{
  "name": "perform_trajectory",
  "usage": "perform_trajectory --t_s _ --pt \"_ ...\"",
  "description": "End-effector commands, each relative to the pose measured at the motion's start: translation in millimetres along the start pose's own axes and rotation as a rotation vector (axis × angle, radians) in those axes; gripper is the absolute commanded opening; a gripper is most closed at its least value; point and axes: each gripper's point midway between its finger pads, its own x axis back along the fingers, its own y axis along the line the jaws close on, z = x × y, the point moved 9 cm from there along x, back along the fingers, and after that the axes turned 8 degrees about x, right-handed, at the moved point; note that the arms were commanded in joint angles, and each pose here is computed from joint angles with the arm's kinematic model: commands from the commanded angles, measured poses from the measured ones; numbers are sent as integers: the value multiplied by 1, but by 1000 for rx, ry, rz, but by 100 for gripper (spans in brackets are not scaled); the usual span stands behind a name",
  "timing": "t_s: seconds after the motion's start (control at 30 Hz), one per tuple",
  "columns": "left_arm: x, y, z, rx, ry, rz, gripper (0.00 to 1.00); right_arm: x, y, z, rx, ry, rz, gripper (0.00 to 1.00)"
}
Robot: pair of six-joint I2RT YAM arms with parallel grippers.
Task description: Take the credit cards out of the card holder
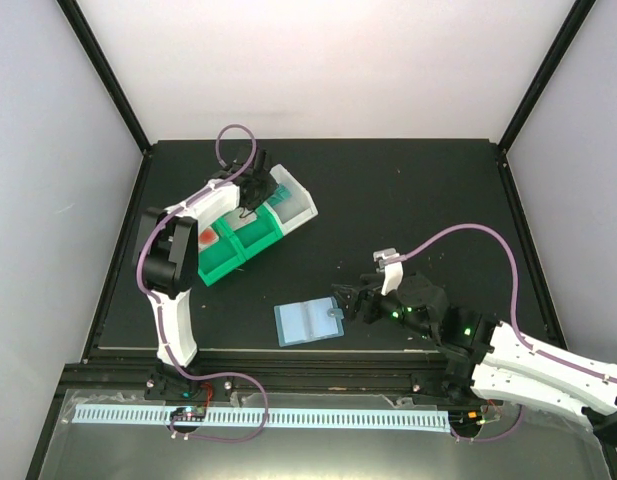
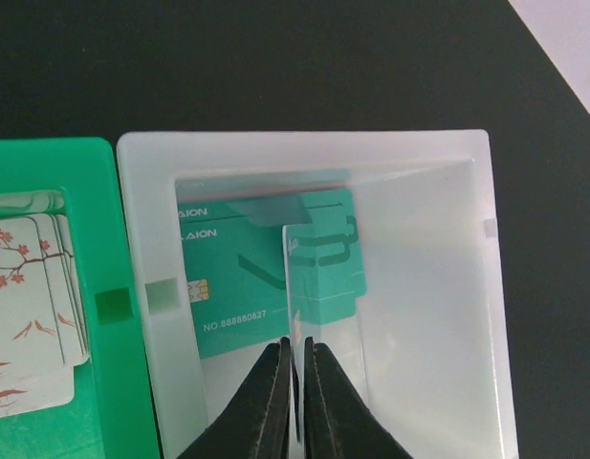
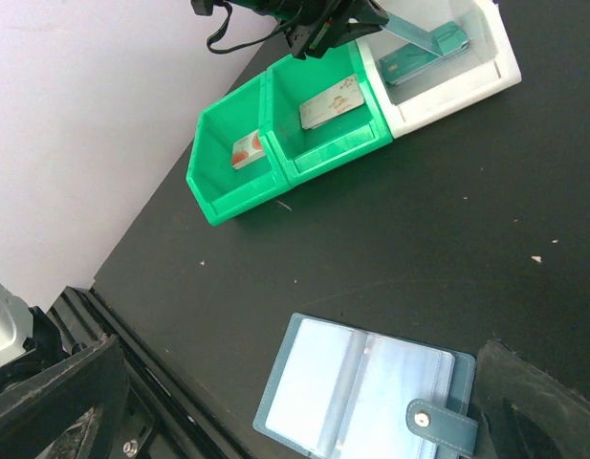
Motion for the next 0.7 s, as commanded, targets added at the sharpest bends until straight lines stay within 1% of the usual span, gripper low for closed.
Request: perform_trajectory --t_s 0.0,0.07,0.23,0.47,0.57,0.6,0.67 --pt "3 -9 -12 -15 -48 -6 3 3 4 -14 5 -50 10 100" --pt "1 -9 -14 -11 -58 -10 2 2 4 -14 1 -47 8 100" --pt "-1 -10 -16 -7 -74 -15 2 2 6 -15 9 -45 4 100" --pt "-3 -3 -17 10 -103 -66 2 2 5 -17 24 -46 18 100" --pt "-3 -2 -16 18 -100 -75 8 1 7 -17 14 -39 6 100" --pt "-3 -2 -16 18 -101 -75 12 1 7 -16 12 -35 4 100" --pt "-2 -2 -17 19 -104 -77 16 0 6 -15 12 -34 0 100"
